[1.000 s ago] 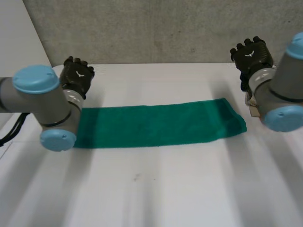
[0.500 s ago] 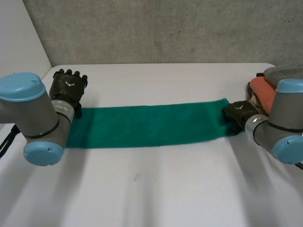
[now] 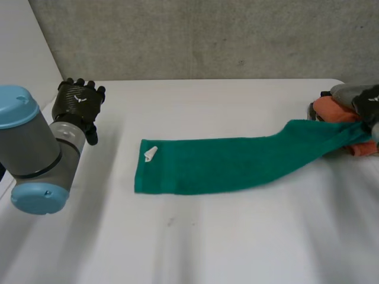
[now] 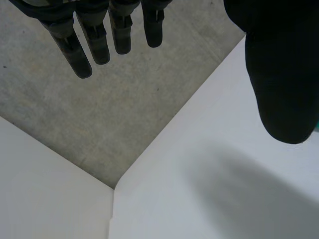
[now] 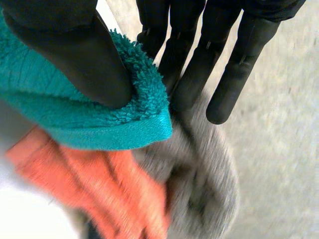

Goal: Fold the laundry.

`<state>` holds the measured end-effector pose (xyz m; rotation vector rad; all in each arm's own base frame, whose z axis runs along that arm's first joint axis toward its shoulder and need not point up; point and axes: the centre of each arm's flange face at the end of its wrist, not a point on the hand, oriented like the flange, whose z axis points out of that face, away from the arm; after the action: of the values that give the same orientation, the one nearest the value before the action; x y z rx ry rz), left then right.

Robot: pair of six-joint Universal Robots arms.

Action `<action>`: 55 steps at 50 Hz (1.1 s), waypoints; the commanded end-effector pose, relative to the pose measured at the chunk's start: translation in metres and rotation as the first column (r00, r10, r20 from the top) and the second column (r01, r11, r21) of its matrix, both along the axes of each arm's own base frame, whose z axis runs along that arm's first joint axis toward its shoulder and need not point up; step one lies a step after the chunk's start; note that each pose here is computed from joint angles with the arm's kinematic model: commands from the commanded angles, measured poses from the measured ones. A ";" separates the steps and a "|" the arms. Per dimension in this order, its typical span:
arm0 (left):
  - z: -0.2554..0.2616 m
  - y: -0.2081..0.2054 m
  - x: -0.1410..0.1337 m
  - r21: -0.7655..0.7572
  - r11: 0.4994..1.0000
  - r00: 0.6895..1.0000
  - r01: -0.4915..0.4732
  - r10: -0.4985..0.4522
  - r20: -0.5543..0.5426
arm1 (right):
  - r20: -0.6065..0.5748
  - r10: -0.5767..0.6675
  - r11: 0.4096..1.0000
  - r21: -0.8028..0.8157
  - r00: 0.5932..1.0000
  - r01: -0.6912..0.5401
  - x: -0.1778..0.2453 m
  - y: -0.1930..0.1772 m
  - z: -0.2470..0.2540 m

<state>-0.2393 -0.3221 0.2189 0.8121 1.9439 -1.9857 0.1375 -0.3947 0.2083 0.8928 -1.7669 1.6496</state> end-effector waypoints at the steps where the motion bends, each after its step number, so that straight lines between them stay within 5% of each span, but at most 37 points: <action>1: 0.011 0.006 0.007 -0.018 1.000 1.000 0.011 -0.011 -0.012 | -0.047 0.367 0.912 -0.179 0.929 -0.370 0.116 0.021 0.022; 4: 0.018 0.005 0.015 -0.034 0.999 1.000 -0.012 0.011 -0.025 | -0.080 0.584 0.778 -0.230 0.808 -0.585 0.177 0.050 0.012; 8: 0.020 0.007 0.020 -0.032 0.999 0.999 -0.022 0.021 -0.039 | -0.138 0.817 0.514 -0.267 0.560 -0.815 0.247 0.105 -0.008; 11: 0.016 0.009 0.021 -0.017 1.000 0.999 -0.021 0.020 -0.044 | -0.123 0.899 0.390 -0.210 0.420 -0.896 0.277 0.140 -0.042; 15: 0.007 0.015 0.019 0.008 1.000 0.999 -0.012 0.012 -0.039 | -0.081 0.928 0.352 -0.125 0.363 -0.928 0.295 0.167 -0.081; 18: 0.003 0.016 0.018 0.019 1.000 0.999 -0.009 0.009 -0.036 | -0.084 0.922 0.369 -0.100 0.377 -0.924 0.297 0.172 -0.086; 22: 0.004 0.014 0.017 0.014 1.000 0.999 -0.005 0.006 -0.037 | -0.087 0.881 0.455 -0.116 0.465 -0.883 0.292 0.163 -0.074; 23: 0.007 0.013 0.015 0.004 1.000 0.999 -0.002 0.003 -0.041 | -0.075 0.848 0.512 -0.140 0.525 -0.847 0.288 0.159 -0.060; 25: 0.011 0.013 0.012 -0.011 1.000 0.999 0.007 -0.007 -0.045 | -0.040 0.813 0.568 -0.165 0.581 -0.806 0.281 0.152 -0.043; 27: 0.019 0.015 0.001 -0.038 0.999 0.998 0.034 -0.036 -0.054 | 0.146 0.727 0.687 -0.189 0.671 -0.702 0.257 0.135 -0.015; 32: 0.026 0.023 -0.027 -0.068 0.992 0.991 0.110 -0.114 -0.063 | 0.398 0.629 0.750 -0.085 0.668 -0.656 0.229 0.139 -0.006; 35: 0.019 0.029 -0.045 -0.056 0.986 0.985 0.157 -0.160 -0.061 | 0.466 0.530 0.780 0.060 0.709 -0.623 0.209 0.138 -0.024; 43: -0.016 0.046 -0.085 0.020 0.965 0.965 0.261 -0.260 -0.042 | 0.465 0.370 0.808 0.266 0.804 -0.526 0.172 0.128 -0.067; 55: -0.045 0.054 -0.099 0.088 0.954 0.958 0.288 -0.285 -0.044 | 0.431 0.267 0.887 0.241 0.862 -0.395 0.148 0.109 -0.077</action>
<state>-0.3388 -0.2680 0.1761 1.1641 2.0298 -2.0921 0.2975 -0.2783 0.1309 1.2540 -2.3695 1.8920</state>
